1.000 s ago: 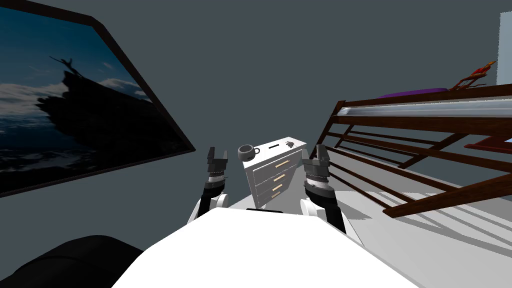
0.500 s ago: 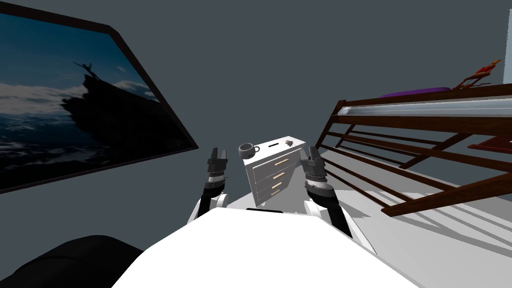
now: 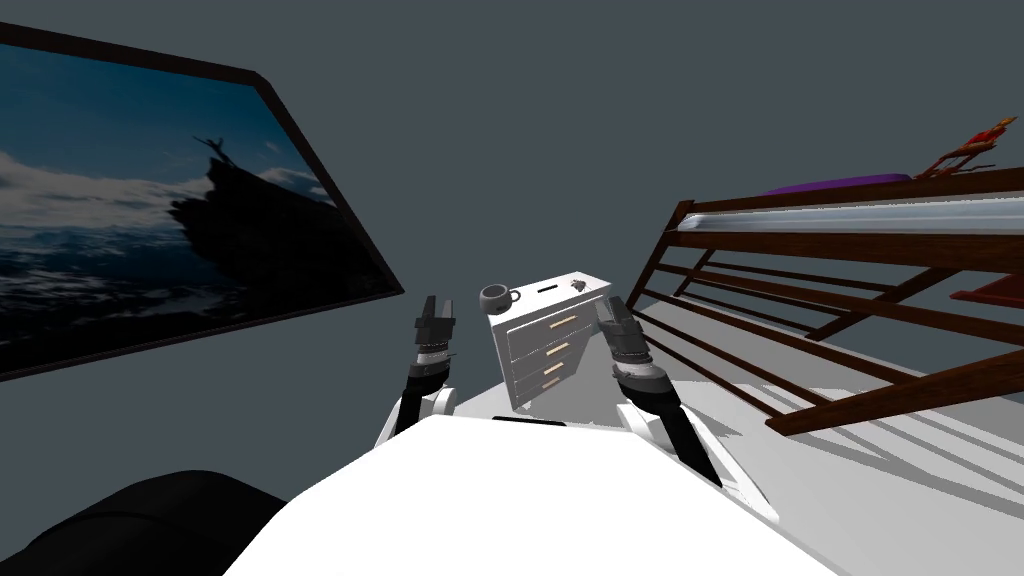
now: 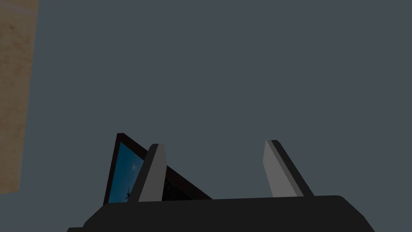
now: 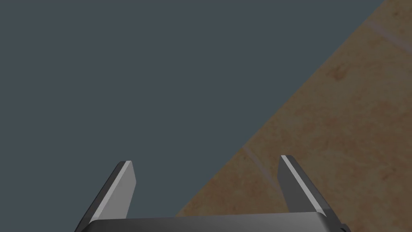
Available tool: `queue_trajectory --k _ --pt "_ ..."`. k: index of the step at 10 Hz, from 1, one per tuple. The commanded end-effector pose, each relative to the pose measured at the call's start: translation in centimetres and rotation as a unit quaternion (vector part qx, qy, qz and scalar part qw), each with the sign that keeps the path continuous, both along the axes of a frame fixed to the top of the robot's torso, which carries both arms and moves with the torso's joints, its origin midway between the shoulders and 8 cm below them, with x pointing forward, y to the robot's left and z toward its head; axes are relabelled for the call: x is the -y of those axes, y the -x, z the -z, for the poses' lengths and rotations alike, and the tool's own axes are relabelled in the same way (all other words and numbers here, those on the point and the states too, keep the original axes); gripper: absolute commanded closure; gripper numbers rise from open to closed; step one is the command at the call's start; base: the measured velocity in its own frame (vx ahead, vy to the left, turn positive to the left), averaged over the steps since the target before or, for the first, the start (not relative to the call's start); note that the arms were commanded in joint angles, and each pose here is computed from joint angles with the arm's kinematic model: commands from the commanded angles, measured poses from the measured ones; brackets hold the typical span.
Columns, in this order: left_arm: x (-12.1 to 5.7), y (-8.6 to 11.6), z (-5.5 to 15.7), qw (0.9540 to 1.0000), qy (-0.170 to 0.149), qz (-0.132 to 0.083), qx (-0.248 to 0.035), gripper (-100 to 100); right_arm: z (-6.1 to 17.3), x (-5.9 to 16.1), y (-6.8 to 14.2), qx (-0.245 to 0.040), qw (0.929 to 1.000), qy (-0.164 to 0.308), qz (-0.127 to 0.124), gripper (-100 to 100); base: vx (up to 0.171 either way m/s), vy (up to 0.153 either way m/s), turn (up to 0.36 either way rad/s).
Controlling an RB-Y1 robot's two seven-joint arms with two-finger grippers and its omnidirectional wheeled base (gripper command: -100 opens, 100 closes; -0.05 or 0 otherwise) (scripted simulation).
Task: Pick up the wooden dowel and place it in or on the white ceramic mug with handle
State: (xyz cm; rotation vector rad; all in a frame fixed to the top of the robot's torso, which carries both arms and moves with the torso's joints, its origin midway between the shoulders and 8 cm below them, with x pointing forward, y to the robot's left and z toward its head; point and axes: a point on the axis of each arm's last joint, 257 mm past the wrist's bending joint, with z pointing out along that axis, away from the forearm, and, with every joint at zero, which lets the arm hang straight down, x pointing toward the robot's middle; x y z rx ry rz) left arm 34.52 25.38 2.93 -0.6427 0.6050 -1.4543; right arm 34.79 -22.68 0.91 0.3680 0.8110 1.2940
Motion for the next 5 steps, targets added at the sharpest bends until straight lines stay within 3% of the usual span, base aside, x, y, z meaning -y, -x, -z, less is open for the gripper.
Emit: queue_trajectory --k 1,5 --pt "0.0 0.0 0.0 1.0 0.0 0.0 0.0 0 0.7 -0.2 -0.3 -0.005 0.9997 0.023 -0.006 -100 -0.043 -0.006 0.061" --pt "0.0 0.0 0.0 1.0 0.0 0.0 0.0 0 2.2 -0.3 -0.9 -0.017 0.9963 0.082 -0.021 -100 -0.04 -0.008 0.053"
